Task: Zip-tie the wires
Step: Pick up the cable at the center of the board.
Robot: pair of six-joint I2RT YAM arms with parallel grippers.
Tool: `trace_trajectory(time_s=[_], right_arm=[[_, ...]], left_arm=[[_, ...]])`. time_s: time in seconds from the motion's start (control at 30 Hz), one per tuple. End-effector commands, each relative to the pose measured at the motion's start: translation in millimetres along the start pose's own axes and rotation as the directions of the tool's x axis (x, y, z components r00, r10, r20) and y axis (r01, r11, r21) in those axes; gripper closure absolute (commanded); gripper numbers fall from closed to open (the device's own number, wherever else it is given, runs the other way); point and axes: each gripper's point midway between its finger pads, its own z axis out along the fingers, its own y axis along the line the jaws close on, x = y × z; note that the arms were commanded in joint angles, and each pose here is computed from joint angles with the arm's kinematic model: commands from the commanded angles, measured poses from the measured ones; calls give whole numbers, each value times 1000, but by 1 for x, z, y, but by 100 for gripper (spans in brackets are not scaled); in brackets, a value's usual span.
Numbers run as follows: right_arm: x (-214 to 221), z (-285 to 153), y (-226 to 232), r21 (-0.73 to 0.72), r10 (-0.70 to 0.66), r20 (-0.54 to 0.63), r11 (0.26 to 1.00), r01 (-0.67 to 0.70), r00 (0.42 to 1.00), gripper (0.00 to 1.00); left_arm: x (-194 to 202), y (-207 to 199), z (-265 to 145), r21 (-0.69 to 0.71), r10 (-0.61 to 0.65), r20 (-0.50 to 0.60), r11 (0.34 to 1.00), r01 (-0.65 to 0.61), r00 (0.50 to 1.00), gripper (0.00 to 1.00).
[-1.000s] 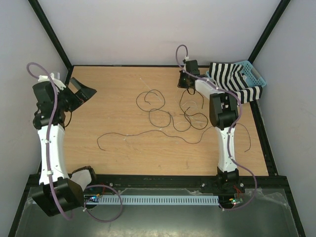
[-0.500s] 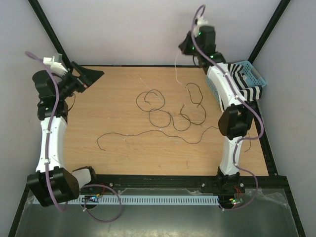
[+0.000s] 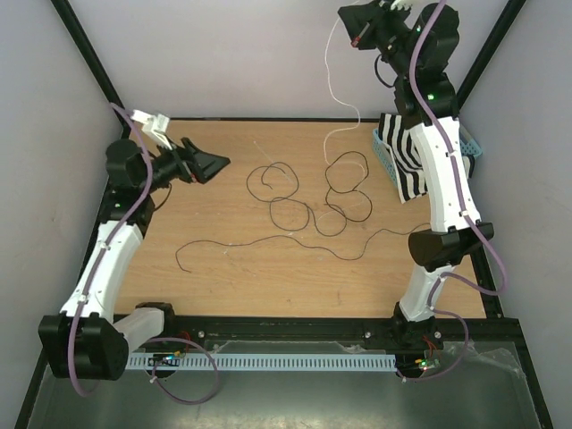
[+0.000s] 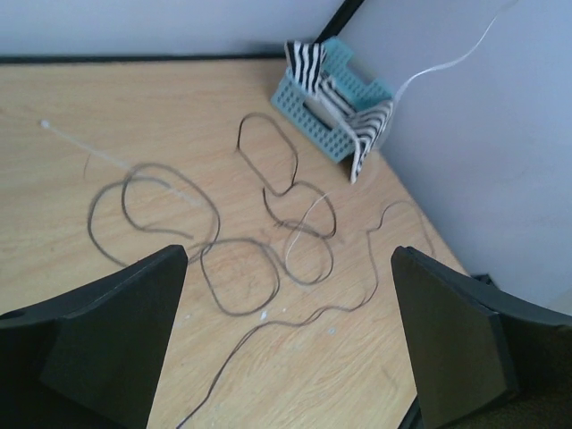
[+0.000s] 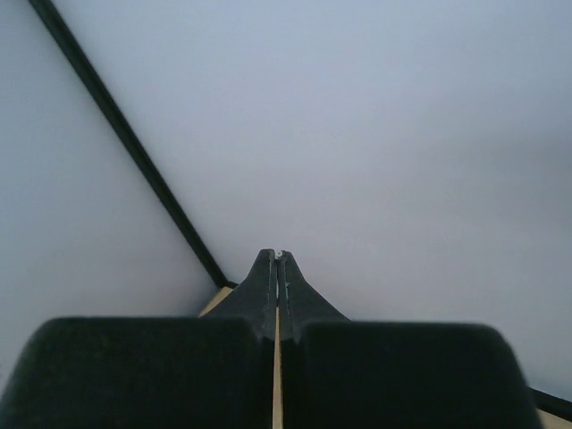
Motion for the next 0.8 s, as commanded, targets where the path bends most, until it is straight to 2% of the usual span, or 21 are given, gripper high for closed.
trace_trajectory(time_s=[0.0,0.17,0.37,0.53,0.63,0.77], right_arm=[[-20,-11,36,-123,70,24,990,-67,997,100],[-38,-21,52,-171,95,54,982,-84,994,100],[-50,-35,55,-140,91,81,987,-79,993,100],[-72,-60,31,55,-22,155,998,14,988,100],[-96,-83,17,192,-120,203,978,81,972,100],[-113,-111,12,283,-201,221,950,135,954,100]], left_arm=[[38,12,15,-15,77,-60,997,-78,995,1],[89,6,37,18,81,-167,997,-79,983,1],[133,0,65,49,75,-271,997,-64,960,1],[170,-7,88,79,67,-366,996,-40,928,1],[190,-15,104,108,92,-410,993,-52,907,1],[211,-31,134,160,114,-452,986,-45,885,1]])
